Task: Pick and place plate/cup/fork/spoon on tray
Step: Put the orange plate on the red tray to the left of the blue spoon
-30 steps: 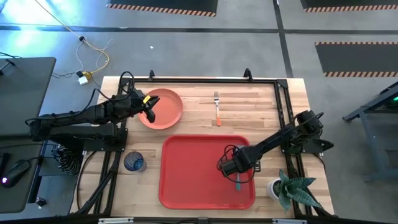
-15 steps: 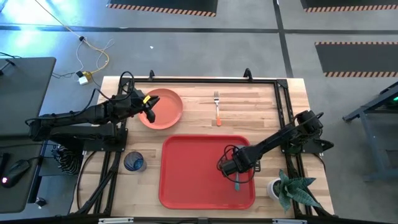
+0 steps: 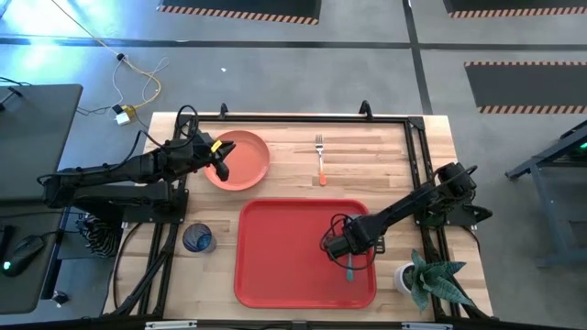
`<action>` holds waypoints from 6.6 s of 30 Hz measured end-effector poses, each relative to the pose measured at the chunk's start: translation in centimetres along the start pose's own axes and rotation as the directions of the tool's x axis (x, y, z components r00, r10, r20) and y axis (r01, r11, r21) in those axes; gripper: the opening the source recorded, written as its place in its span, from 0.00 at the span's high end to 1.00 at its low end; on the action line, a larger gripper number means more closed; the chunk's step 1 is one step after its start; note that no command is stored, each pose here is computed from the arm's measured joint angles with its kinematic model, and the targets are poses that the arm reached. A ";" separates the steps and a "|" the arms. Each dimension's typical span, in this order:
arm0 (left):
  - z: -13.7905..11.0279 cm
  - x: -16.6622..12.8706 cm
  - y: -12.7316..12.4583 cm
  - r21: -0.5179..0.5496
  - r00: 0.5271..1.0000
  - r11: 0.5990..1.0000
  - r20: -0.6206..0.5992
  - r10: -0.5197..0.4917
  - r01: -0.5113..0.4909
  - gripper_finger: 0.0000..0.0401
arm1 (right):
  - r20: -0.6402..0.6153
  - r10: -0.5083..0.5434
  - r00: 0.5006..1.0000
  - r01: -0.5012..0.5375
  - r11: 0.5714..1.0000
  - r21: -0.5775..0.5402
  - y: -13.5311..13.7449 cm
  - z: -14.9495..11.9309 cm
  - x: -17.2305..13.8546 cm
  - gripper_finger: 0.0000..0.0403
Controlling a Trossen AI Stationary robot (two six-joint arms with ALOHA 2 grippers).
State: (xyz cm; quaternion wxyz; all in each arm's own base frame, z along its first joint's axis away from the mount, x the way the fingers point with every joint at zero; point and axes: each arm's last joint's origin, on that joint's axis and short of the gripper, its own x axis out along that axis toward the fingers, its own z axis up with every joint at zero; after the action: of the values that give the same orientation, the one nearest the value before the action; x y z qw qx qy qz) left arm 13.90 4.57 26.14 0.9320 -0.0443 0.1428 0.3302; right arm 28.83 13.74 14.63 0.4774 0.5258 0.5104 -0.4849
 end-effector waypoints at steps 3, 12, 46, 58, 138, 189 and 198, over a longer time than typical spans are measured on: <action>0.0 0.0 0.0 0.001 1.000 1.000 0.000 0.000 0.000 0.88 | -0.002 -0.001 1.000 0.001 1.000 -0.009 0.0 0.0 0.0 0.73; 0.0 0.0 0.0 0.002 1.000 1.000 0.000 0.000 0.000 0.88 | -0.014 -0.005 1.000 0.005 1.000 -0.019 0.0 -0.1 -0.1 0.73; 6.9 -1.6 -0.3 0.406 0.998 0.912 -0.038 -0.043 0.054 0.82 | 0.546 0.221 0.808 -0.093 0.963 -0.253 5.5 4.7 -15.6 0.73; 8.6 0.4 -0.9 0.241 0.949 0.960 -0.309 -0.062 0.142 0.64 | 0.551 0.204 0.810 -0.053 0.959 -0.277 5.9 7.4 -18.0 0.73; -6.8 16.0 -7.2 0.077 0.364 0.991 -0.931 0.033 0.107 0.66 | 0.596 0.350 0.723 0.018 0.853 -0.522 4.4 12.2 -28.6 0.73; 0.9 6.0 -10.4 0.372 0.657 0.758 -0.748 -0.096 0.535 1.00 | 0.675 0.318 0.666 0.032 0.892 -0.451 4.7 15.9 -29.2 0.73; 0.7 3.8 -13.2 0.453 0.645 0.589 -0.748 -0.157 0.669 1.00 | 0.689 0.296 0.661 0.090 0.880 -0.466 4.5 17.0 -29.3 0.73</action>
State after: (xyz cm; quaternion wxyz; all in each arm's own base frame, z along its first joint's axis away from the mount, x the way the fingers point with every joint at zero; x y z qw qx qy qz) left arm 25.14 -3.31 25.50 0.8195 0.1677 0.5472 -0.0303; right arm 32.73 -5.48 42.60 0.7812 0.1817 0.3390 -0.4917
